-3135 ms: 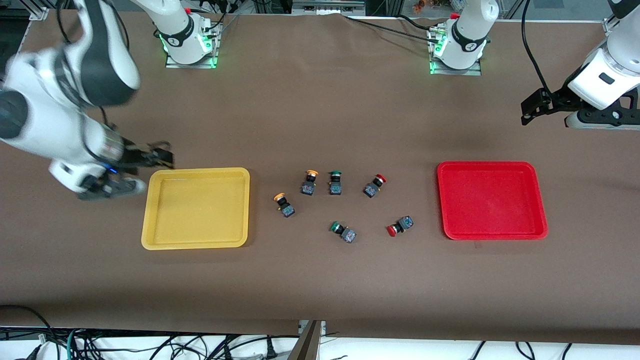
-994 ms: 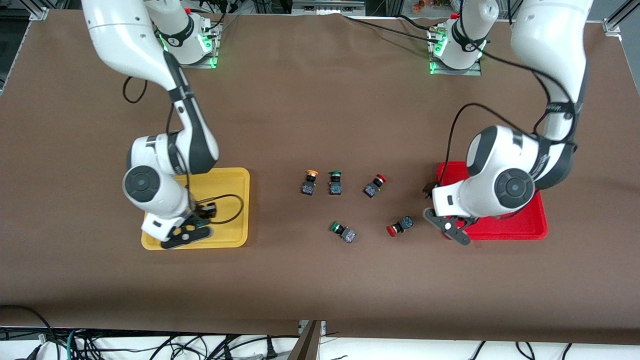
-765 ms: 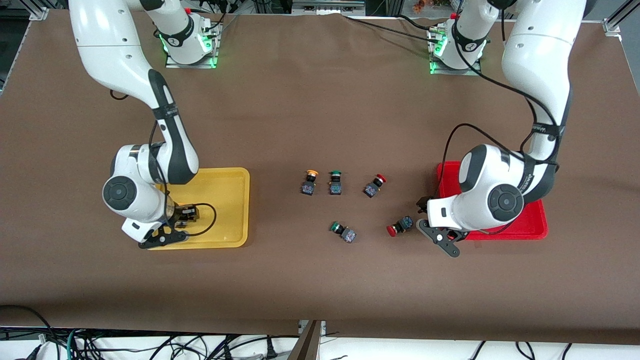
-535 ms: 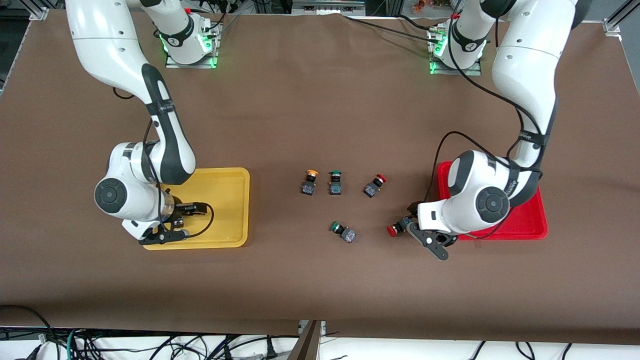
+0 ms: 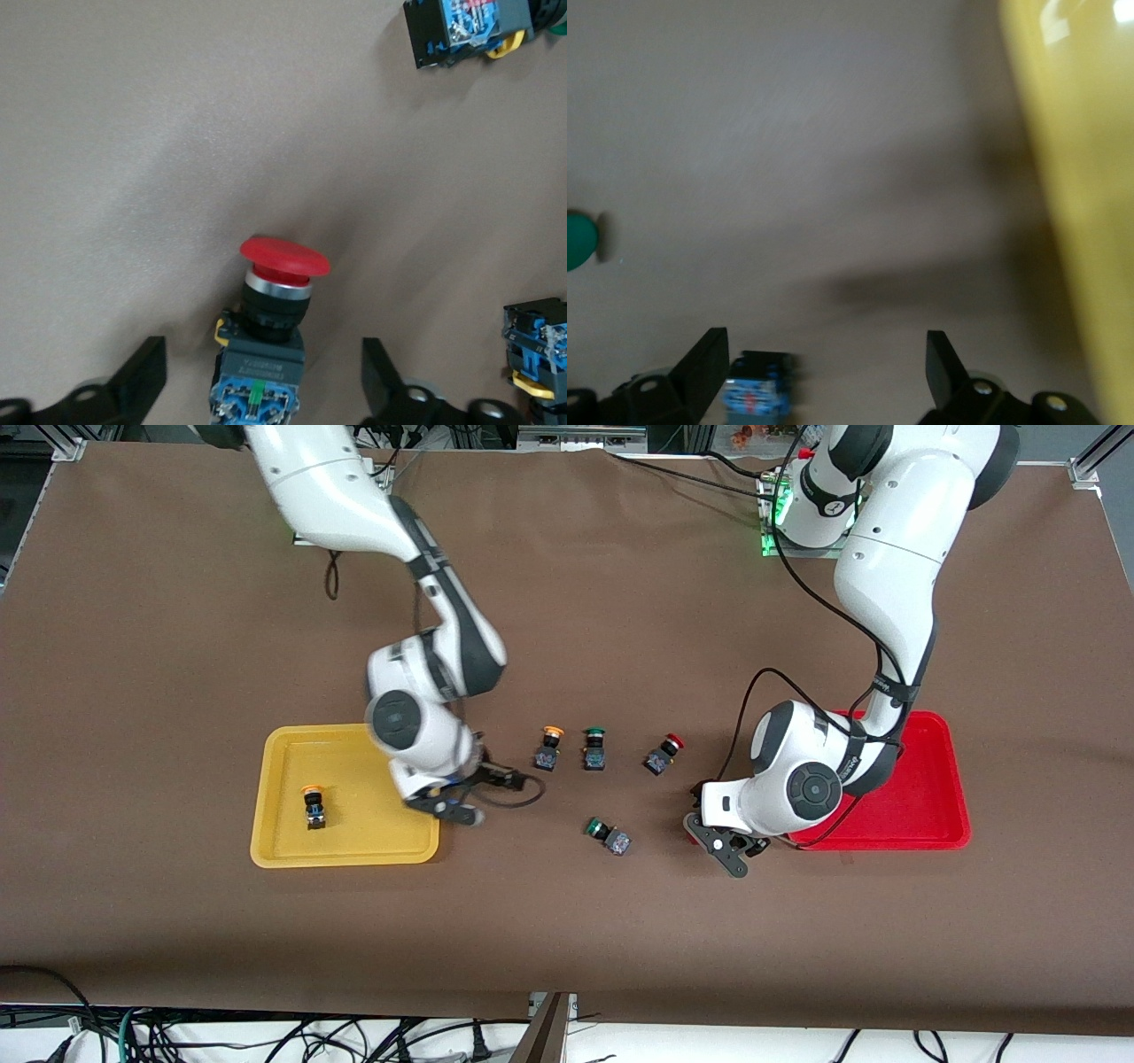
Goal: Place red and yellow buttons in trays
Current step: 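Grasp the second yellow button with the right gripper while the left gripper lifts, then place the yellow button in the yellow tray while the left gripper places red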
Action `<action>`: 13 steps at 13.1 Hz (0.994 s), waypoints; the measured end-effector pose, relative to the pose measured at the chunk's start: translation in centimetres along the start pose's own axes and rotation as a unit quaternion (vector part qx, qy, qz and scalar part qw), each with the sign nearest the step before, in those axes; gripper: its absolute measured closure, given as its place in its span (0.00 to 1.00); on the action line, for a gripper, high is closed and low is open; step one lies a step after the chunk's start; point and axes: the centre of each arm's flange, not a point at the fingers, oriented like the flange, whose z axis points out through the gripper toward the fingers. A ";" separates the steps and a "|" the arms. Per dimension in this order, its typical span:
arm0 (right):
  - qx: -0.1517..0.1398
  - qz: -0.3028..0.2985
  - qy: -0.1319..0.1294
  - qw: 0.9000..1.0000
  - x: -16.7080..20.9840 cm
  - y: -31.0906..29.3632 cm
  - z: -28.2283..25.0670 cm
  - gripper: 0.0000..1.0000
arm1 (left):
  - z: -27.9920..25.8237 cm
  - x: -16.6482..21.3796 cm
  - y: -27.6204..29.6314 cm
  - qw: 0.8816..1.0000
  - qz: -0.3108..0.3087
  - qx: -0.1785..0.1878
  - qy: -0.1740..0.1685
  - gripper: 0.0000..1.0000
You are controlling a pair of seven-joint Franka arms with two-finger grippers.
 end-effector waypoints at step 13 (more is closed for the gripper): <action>-0.022 0.025 0.003 0.999 -6.6 -3.9 4.6 0.59 | -5.8 0.6 -1.4 0.999 0.031 0.015 0.019 0.59</action>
